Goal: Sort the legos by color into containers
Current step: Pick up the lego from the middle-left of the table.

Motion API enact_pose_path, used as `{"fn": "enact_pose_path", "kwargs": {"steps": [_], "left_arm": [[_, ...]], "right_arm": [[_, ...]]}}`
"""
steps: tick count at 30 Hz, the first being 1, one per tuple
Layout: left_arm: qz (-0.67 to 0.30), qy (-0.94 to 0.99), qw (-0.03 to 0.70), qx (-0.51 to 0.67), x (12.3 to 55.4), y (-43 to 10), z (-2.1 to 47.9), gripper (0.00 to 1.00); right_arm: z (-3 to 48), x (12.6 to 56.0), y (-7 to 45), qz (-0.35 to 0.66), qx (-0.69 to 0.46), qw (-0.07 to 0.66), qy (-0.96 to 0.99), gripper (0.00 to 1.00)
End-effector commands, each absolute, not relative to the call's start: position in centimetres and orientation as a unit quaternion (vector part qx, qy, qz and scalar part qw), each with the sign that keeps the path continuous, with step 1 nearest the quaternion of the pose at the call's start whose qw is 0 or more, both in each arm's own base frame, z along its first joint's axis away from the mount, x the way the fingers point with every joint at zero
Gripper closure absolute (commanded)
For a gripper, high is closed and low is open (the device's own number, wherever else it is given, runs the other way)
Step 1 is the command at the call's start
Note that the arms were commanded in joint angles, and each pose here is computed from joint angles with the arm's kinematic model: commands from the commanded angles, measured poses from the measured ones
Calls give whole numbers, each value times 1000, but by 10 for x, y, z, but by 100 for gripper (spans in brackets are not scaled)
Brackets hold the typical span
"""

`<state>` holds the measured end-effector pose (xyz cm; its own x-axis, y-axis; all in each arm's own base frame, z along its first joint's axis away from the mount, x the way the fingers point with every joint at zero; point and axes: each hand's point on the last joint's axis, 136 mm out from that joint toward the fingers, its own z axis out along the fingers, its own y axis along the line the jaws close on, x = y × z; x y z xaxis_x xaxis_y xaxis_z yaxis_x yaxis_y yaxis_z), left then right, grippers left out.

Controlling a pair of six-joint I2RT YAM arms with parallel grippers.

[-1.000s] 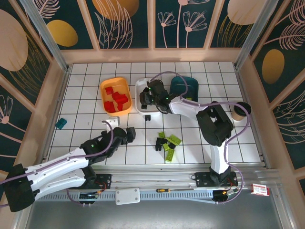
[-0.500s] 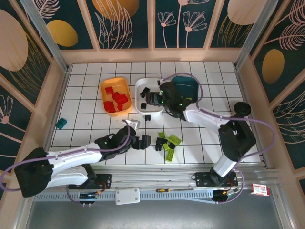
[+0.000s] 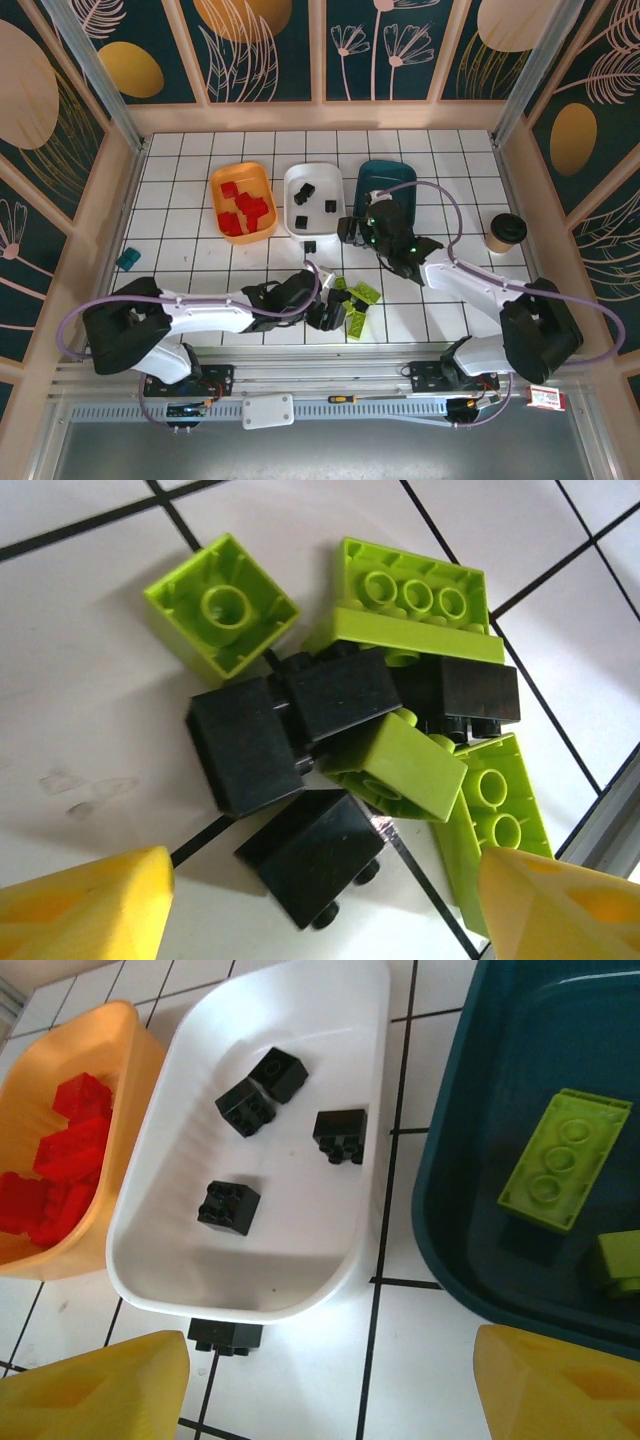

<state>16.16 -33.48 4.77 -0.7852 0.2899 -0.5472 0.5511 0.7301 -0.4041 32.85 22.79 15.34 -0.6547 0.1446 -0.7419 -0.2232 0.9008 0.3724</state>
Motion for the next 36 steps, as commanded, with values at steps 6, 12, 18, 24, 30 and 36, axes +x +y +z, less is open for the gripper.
{"fn": "enact_pose_path", "kwargs": {"steps": [6,12,18,24,30,36], "left_arm": [[-252,903,233,258,164,-351,35,36],[-232,909,243,247,169,-343,33,54],[-218,913,252,234,168,-324,38,65],[-200,915,278,211,170,-298,52,71],[-191,910,323,179,188,-281,87,72],[-184,881,422,107,260,-264,158,72]], "right_arm": [[165,329,200,215,12,439,872,25],[167,326,194,217,16,443,870,25],[169,326,187,216,22,448,867,24],[171,327,183,218,28,452,865,24],[177,327,181,223,31,456,861,24],[186,319,178,234,36,461,855,24]]}}
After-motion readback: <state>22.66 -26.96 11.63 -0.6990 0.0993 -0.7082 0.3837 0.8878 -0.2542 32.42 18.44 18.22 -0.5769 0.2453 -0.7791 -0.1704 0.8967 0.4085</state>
